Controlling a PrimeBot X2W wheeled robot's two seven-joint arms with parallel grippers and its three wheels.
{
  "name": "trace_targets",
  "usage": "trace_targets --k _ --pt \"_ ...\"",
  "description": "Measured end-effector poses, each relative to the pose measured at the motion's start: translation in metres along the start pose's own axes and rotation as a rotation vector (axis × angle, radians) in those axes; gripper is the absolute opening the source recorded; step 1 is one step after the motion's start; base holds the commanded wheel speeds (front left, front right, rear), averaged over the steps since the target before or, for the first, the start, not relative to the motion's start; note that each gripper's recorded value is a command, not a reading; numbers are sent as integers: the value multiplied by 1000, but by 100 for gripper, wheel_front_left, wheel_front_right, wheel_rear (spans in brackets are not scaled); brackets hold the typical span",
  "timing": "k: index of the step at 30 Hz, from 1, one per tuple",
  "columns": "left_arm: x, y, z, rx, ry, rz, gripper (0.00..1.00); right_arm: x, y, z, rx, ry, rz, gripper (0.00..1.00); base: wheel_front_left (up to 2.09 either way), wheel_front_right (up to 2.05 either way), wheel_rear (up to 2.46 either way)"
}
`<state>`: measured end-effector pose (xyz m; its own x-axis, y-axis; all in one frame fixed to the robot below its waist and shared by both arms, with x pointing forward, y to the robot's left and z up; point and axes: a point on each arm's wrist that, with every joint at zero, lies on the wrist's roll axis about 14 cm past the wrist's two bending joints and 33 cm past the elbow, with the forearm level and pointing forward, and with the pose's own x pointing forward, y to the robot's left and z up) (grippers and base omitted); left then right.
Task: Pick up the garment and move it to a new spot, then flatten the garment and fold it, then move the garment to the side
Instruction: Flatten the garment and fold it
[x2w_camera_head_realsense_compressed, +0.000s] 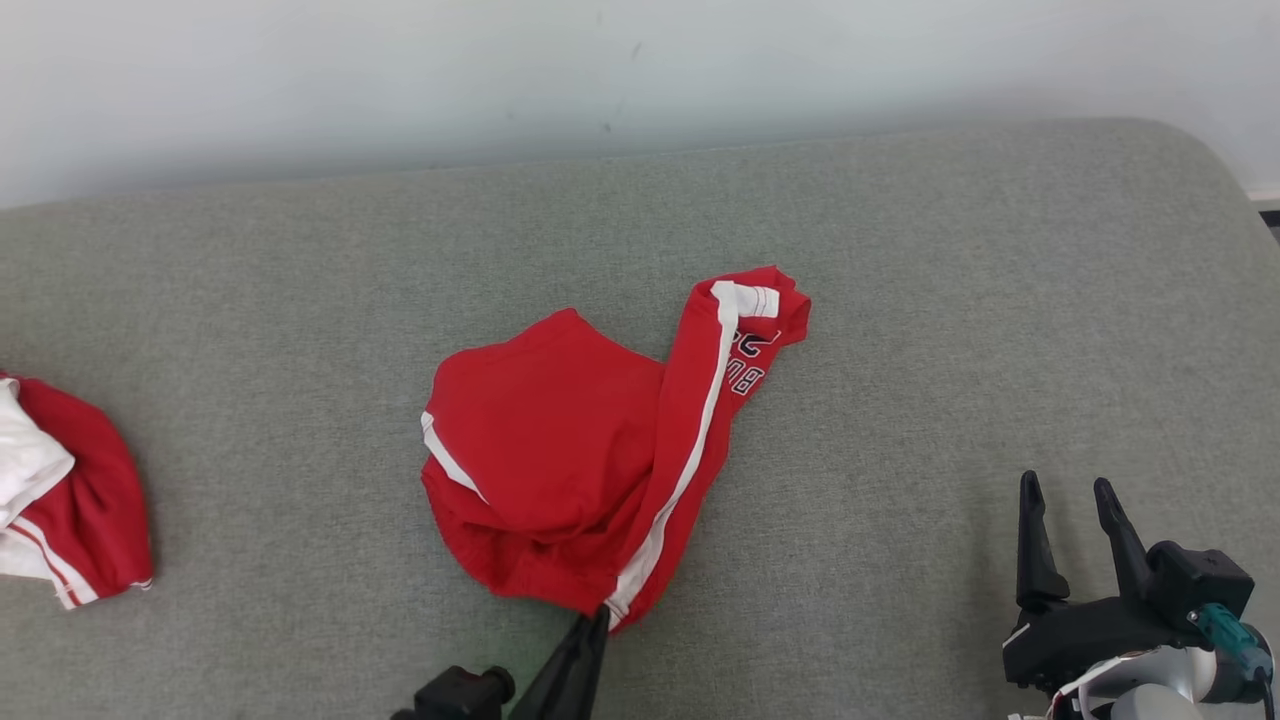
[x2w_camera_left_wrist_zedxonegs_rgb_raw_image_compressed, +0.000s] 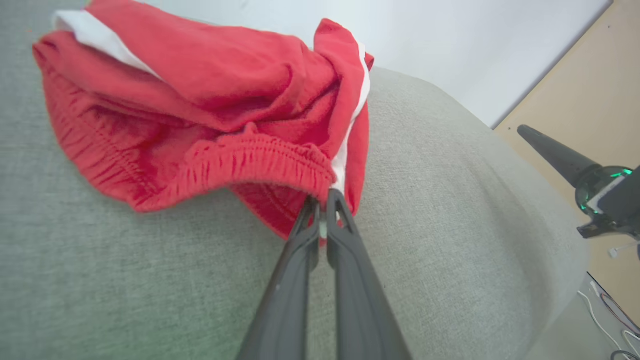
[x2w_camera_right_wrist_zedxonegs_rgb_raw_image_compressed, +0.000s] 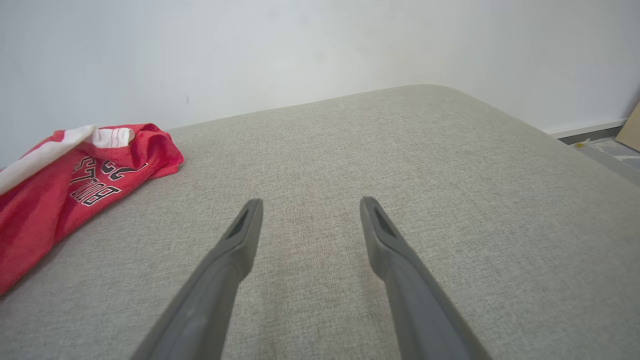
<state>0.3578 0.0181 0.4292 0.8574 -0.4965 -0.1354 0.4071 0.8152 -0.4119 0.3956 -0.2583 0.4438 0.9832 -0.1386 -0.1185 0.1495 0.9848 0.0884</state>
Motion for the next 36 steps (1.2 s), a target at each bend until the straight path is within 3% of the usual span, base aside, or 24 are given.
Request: trace_targets --k 10,18,31,32,33,34,36 --pt "-15 30 33 37 -108 105 0 8 26 -7 18 16 62 100 0 0 0" --pt "-44 77 69 74 -222 273 0 10 46 -5 33 12 106 100 0 0 0" --pt "-59 131 70 183 -181 448 0 -4 43 -5 41 12 101 100 0 0 0" --pt "-60 133 67 184 -169 461 17 -5 42 -6 41 12 99 100 0 0 0" --pt "-60 135 66 196 -163 473 49 -7 42 -6 40 12 99 100 0 0 0" --pt "-60 138 65 210 -155 487 100 -8 43 -5 40 11 101 100 0 0 0" --pt "-61 142 69 223 -161 515 100 -8 45 -4 41 6 108 100 0 0 0"
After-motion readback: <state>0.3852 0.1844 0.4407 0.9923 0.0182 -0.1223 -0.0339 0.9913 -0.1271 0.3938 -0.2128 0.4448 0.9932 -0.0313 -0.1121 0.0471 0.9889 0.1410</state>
